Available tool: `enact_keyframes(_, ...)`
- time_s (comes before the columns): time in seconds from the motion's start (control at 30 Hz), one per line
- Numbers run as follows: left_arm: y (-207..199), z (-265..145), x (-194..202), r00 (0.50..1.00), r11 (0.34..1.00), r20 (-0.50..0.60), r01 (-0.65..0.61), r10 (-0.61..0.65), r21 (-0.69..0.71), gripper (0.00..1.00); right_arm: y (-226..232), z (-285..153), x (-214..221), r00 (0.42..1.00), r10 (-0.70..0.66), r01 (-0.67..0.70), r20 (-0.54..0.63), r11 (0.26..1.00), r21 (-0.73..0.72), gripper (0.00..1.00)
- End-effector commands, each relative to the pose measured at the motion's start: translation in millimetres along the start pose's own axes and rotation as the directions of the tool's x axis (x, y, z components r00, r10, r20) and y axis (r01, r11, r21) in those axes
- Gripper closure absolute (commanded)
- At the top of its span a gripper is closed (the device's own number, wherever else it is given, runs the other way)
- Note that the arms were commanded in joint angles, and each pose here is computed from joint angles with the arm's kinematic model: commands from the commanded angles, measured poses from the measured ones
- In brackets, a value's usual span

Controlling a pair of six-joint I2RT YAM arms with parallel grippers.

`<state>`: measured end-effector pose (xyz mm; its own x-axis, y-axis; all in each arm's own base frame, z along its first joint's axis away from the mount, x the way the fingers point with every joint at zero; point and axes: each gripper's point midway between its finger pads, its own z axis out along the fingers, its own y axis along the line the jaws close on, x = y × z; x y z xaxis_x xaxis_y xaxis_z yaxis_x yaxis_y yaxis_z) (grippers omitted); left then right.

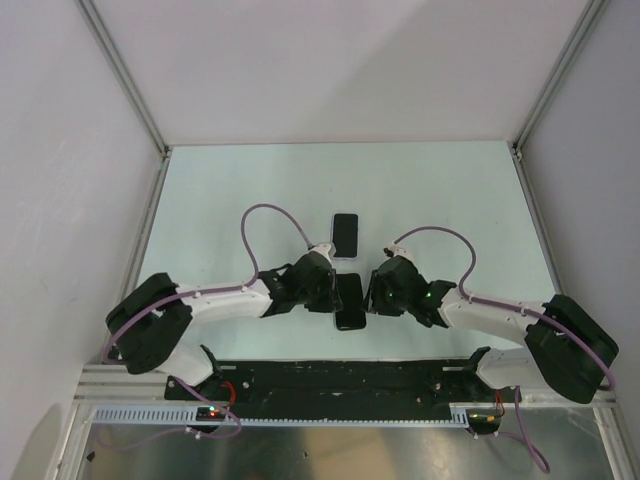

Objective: Put the phone into the phone case

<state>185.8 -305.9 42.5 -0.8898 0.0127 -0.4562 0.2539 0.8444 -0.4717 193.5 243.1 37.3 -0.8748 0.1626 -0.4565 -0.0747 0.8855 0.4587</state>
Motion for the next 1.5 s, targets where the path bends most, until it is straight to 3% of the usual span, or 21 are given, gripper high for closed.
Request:
enact_keyframes(0.0, -8.6, -12.6, -5.3, 0.999, 0.999, 0.038, 0.010, -0.012, 0.036, 0.72, 0.7, -4.2, 6.8, 1.000, 0.005, -0.005, 0.005, 1.000, -0.016, 0.58)
enact_keyframes(0.5, -10.2, -11.1, 5.7, 0.999, 1.000, 0.033, 0.001, -0.002, 0.021, 0.71, 0.6, -0.8, 23.8, 1.000, 0.010, -0.010, -0.021, 1.000, -0.021, 0.71)
enact_keyframes(0.87, -6.7, -11.9, 14.1, 1.000, 1.000, 0.019, -0.001, 0.000, 0.016, 0.68, 7.9, -1.0, 22.6, 1.000, 0.016, -0.017, -0.017, 0.999, -0.049, 0.72)
enact_keyframes(1.07, -13.8, -9.3, 13.3, 1.000, 1.000, 0.013, -0.010, 0.009, 0.028, 0.68, 10.7, -0.3, 22.3, 1.000, 0.024, -0.025, -0.018, 0.998, -0.060, 0.71)
enact_keyframes(1.47, -20.1, -1.6, 14.0, 1.000, 0.999, -0.003, -0.013, 0.013, 0.036, 0.75, 10.2, 1.7, 23.3, 0.999, 0.028, -0.029, -0.021, 0.998, -0.056, 0.57)
